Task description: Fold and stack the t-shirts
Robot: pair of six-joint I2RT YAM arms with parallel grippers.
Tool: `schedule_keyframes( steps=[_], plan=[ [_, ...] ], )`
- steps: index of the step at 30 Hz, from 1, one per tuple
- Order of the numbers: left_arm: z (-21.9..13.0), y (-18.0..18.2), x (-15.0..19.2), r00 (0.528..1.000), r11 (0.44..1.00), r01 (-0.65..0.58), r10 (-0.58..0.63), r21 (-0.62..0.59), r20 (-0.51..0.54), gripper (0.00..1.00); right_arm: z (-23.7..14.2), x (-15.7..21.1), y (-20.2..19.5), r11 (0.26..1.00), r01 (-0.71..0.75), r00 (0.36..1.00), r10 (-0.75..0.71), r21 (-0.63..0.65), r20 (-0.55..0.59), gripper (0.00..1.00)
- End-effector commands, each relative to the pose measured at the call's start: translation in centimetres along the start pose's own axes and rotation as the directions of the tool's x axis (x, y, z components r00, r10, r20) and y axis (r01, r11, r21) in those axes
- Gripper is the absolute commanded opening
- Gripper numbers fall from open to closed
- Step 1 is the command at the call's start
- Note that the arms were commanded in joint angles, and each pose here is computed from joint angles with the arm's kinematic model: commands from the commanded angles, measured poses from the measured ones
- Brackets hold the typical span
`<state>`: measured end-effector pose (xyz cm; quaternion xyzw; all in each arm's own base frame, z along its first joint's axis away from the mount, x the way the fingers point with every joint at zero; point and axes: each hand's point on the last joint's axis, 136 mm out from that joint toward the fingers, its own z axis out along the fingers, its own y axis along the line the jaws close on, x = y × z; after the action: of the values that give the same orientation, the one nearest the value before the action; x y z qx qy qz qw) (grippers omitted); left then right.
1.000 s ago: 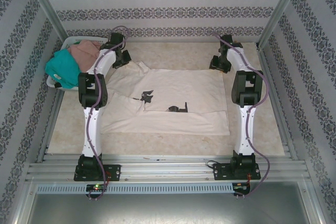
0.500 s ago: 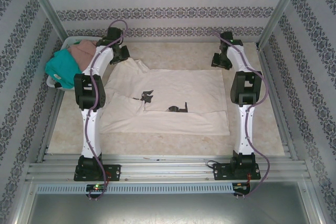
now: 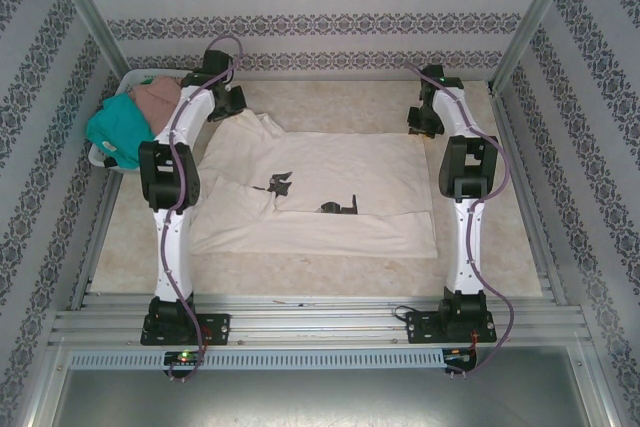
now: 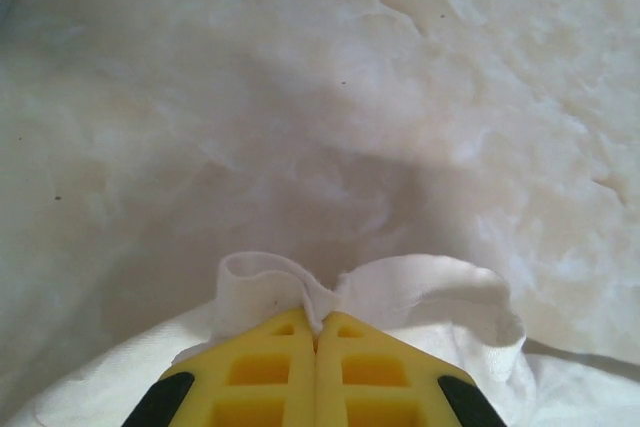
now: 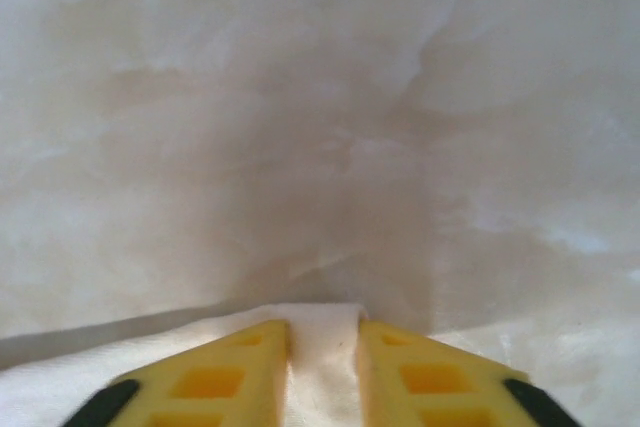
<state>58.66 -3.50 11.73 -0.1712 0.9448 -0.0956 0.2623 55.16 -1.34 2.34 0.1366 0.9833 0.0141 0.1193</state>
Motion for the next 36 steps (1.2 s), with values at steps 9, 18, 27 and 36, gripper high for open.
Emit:
schedule_keyframes(
  steps=[9, 18, 27, 36],
  plan=[
    [-7.5, -1.0, 1.7, 0.998, 0.993, -0.055, 0.052, 0.1, 0.041, 0.02, -5.8, -0.7, 0.9, 0.996, 0.028, 0.994, -0.018, -0.083, 0.11, 0.0],
    [-11.6, 2.6, 6.6, 0.996, 0.995, -0.032, 0.024, 0.093, 0.09, 0.01, -8.8, 5.0, 0.1, 0.987, 0.032, 0.988, -0.007, -0.158, 0.151, 0.0],
    [-11.3, 7.2, 14.4, 0.997, 0.998, 0.049, -0.051, 0.038, 0.056, 0.0, -7.4, 12.6, -2.1, 0.983, 0.008, 0.996, 0.008, -0.181, 0.087, 0.0],
    [-10.6, 9.5, 18.6, 0.995, 0.995, 0.102, -0.102, 0.008, 0.014, 0.0, -6.7, 16.2, -3.2, 0.985, -0.055, 0.998, 0.059, -0.165, 0.023, 0.0]
  ],
)
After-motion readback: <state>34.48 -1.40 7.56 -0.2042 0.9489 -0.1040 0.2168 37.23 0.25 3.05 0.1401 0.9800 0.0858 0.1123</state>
